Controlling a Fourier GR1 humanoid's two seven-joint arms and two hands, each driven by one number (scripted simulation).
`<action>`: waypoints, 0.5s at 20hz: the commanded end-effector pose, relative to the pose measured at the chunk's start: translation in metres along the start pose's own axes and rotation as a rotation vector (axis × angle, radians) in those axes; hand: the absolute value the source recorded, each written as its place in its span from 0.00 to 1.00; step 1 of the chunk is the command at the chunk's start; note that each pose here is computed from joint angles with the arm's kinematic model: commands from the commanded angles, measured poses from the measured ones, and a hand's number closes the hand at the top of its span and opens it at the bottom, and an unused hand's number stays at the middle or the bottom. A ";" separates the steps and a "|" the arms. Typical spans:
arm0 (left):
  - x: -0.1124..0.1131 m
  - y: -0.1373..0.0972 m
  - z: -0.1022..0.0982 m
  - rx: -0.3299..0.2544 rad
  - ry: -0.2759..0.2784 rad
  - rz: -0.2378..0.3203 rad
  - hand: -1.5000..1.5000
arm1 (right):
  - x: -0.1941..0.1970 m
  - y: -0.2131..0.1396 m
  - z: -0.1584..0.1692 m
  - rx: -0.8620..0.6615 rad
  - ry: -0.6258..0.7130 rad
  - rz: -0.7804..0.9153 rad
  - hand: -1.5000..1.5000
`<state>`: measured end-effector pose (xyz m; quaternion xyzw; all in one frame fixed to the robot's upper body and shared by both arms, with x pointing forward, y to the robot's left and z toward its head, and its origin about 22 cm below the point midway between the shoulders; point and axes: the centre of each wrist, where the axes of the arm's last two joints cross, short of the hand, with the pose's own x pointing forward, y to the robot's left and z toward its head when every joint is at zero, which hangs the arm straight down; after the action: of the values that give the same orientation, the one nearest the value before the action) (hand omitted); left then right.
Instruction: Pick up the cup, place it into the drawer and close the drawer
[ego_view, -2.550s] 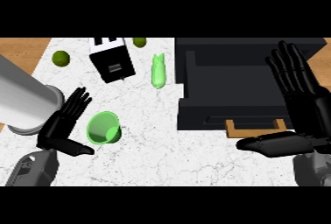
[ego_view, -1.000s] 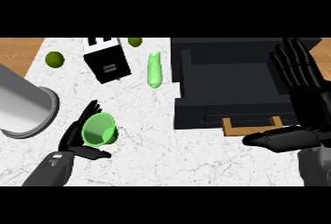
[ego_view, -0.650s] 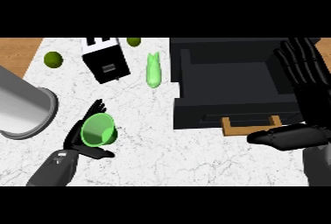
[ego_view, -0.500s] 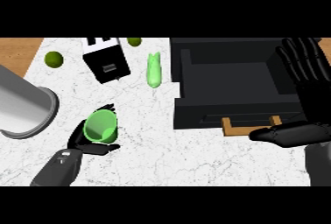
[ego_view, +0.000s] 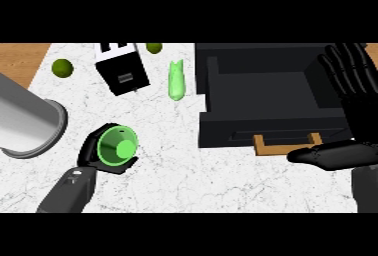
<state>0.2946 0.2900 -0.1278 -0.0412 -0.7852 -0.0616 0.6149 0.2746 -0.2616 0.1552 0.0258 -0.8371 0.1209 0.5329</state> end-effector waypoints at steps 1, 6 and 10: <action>-0.006 -0.007 0.011 0.234 -0.110 -0.103 1.00 | 0.000 0.002 -0.003 -0.002 0.001 -0.003 0.00; -0.002 -0.003 0.003 0.413 -0.233 0.008 1.00 | -0.003 -0.012 0.008 -0.016 0.005 -0.014 0.00; 0.018 -0.007 -0.037 0.251 -0.307 0.145 1.00 | -0.007 -0.011 0.014 -0.027 0.010 -0.008 0.00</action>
<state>0.3062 0.2819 -0.1190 0.0368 -0.8273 0.0760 0.5554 0.2716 -0.2730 0.1481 0.0210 -0.8365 0.1115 0.5360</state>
